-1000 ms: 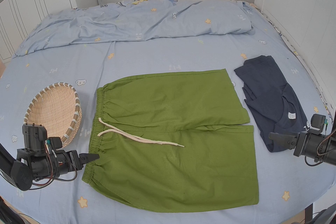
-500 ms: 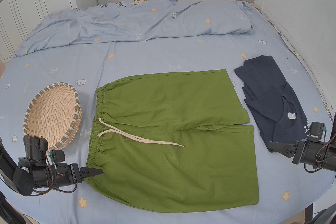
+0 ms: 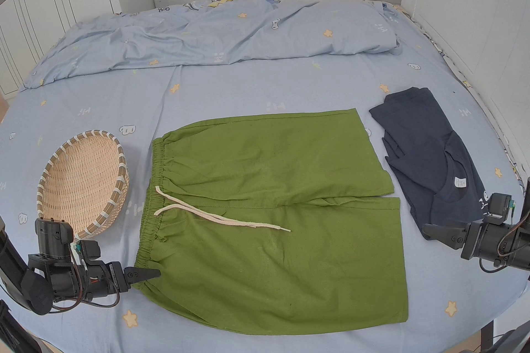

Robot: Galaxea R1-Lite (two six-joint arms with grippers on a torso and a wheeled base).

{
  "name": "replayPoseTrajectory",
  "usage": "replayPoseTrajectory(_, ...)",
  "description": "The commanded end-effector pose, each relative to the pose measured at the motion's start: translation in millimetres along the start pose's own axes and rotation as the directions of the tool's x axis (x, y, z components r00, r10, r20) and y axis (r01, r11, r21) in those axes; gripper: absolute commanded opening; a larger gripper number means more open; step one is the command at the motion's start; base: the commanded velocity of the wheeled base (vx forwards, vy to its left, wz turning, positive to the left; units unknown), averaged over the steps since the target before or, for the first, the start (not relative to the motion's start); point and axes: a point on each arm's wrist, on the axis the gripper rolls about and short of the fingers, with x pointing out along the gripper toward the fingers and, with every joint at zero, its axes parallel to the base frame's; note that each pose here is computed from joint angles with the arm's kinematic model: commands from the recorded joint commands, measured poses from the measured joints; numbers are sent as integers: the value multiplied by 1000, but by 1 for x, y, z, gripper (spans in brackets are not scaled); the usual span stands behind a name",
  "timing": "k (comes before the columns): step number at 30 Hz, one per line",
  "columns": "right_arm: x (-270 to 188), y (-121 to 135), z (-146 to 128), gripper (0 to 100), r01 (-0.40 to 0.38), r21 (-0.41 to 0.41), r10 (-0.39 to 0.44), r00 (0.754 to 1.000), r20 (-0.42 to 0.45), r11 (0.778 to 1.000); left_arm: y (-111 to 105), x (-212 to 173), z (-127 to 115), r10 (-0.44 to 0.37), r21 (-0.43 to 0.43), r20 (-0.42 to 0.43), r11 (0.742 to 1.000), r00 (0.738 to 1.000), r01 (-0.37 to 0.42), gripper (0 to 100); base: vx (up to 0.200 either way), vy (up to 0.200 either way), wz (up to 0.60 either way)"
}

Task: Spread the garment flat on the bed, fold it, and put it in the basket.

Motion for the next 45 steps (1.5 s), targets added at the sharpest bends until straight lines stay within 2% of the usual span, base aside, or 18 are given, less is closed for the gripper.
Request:
replayPoseTrajectory(1, 1, -1, -1, 100, 1, 2, -1, 1000, -6, 1000, 5, 7, -4, 3, -23, -39, 1000, 999, -4, 100, 0, 0, 0)
replayPoseTrajectory(9, 1, -1, -3, 100, 3, 7, -3, 1000, -16, 1000, 15, 22, -7, -45, -57, -82, 998, 996, 41, 100, 0, 0, 0)
replayPoseTrajectory(10, 1, -1, -4, 100, 4, 9, -3, 1000, -17, 1000, 16, 23, -7, -49, -57, -79, 997, 996, 44, 0, 0, 0, 0)
replayPoseTrajectory(17, 0, -2, -8, 100, 7, 13, -6, 999, -33, 1000, 21, 16, -7, -41, -64, -33, 997, 999, 39, 0, 0, 0, 0)
replayPoseTrajectory(23, -1, -3, -14, 100, 12, 20, -11, 999, -51, 1000, 23, 1, -11, -90, -65, 17, 994, 996, 91, 0, 0, 0, 0)
replayPoseTrajectory(24, -1, -3, -21, 100, 11, 26, -9, 997, -83, 1000, 23, -4, -10, -127, -65, 26, 990, 992, 128, 0, 0, 0, 0)
replayPoseTrajectory(28, -1, -2, -36, 100, 0, 33, 5, 989, -150, 999, 22, -14, -11, -155, -77, 30, 985, 987, 157, 0, 0, 0, 0)
replayPoseTrajectory(32, 11, -7, -63, 100, -7, 82, 34, 943, -330, 997, 18, -24, -17, -176, -74, -9, 982, 984, 175, 0, 0, 0, 0)
replayPoseTrajectory(33, 11, -7, -64, 100, -10, 84, 38, 942, -333, 996, 19, -24, -18, -175, -75, -11, 982, 985, 173, 0, 0, 0, 0)
replayPoseTrajectory(34, 16, -11, -73, 100, -32, 119, 78, 912, -403, 992, 20, -25, -21, -168, -51, -34, 985, 985, 166, 0, 0, 0, 0)
replayPoseTrajectory(37, 24, -16, -84, 100, -39, 163, 115, 867, -484, 986, 23, -25, -23, -159, -14, -41, 987, 986, 159, 0, 0, 0, 0)
replayPoseTrajectory(45, 22, -21, -98, 100, -28, 169, 118, 825, -552, 985, 27, -20, -22, -166, -23, -57, 986, 984, 165, 0, 0, 0, 0)
